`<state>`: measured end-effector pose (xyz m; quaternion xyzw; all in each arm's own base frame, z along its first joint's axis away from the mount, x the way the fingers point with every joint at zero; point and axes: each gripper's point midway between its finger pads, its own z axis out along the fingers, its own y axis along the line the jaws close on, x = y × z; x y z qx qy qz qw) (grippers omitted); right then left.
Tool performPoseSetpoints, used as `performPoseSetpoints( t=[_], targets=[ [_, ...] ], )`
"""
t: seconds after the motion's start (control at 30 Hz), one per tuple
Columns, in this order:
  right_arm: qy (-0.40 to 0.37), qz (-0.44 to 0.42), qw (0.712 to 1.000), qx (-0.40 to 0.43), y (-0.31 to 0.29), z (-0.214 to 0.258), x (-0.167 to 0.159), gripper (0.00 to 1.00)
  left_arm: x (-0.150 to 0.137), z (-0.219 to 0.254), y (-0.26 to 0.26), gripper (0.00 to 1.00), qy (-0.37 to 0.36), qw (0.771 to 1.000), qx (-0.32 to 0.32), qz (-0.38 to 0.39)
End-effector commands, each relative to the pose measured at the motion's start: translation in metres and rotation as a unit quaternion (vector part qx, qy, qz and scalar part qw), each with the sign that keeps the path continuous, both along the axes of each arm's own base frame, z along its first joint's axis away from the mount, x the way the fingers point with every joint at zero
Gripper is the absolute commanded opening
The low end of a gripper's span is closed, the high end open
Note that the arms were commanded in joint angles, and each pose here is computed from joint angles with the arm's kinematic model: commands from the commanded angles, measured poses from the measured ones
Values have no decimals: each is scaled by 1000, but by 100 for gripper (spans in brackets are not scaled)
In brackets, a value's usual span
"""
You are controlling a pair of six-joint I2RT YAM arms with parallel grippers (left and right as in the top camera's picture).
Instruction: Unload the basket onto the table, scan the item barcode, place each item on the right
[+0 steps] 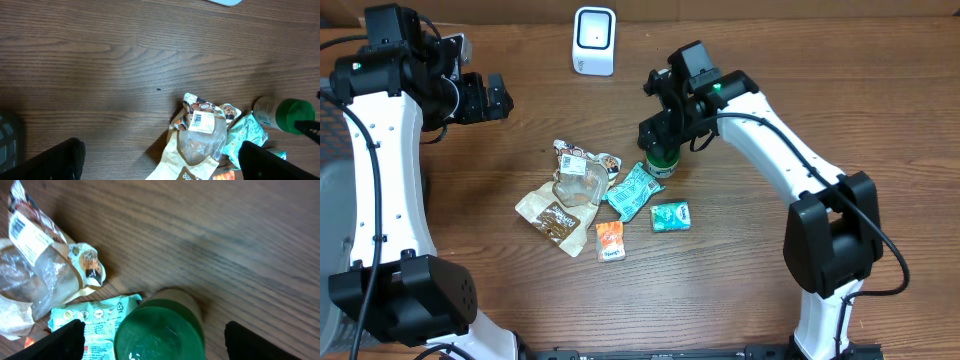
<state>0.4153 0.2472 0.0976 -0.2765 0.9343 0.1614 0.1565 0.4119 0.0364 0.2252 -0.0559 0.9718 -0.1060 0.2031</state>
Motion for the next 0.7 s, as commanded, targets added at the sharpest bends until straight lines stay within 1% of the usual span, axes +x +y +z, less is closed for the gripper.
performPoseSetpoints(
  t=[0.0, 0.2, 0.5, 0.67],
  targets=[
    [20, 6, 1000, -12, 6, -18, -8, 85, 2, -2, -6, 99, 0, 1000, -6, -14],
    [39, -31, 998, -23, 0, -22, -11, 84, 2, -2, -6, 100, 0, 1000, -6, -14],
    [56, -30, 997, -33, -5, -40, -22, 83, 2, -2, -6, 100, 0, 1000, -6, -14],
    [40, -32, 998, -31, -4, -38, -15, 79, 2, -2, -6, 100, 0, 1000, -6, -14]
  ],
)
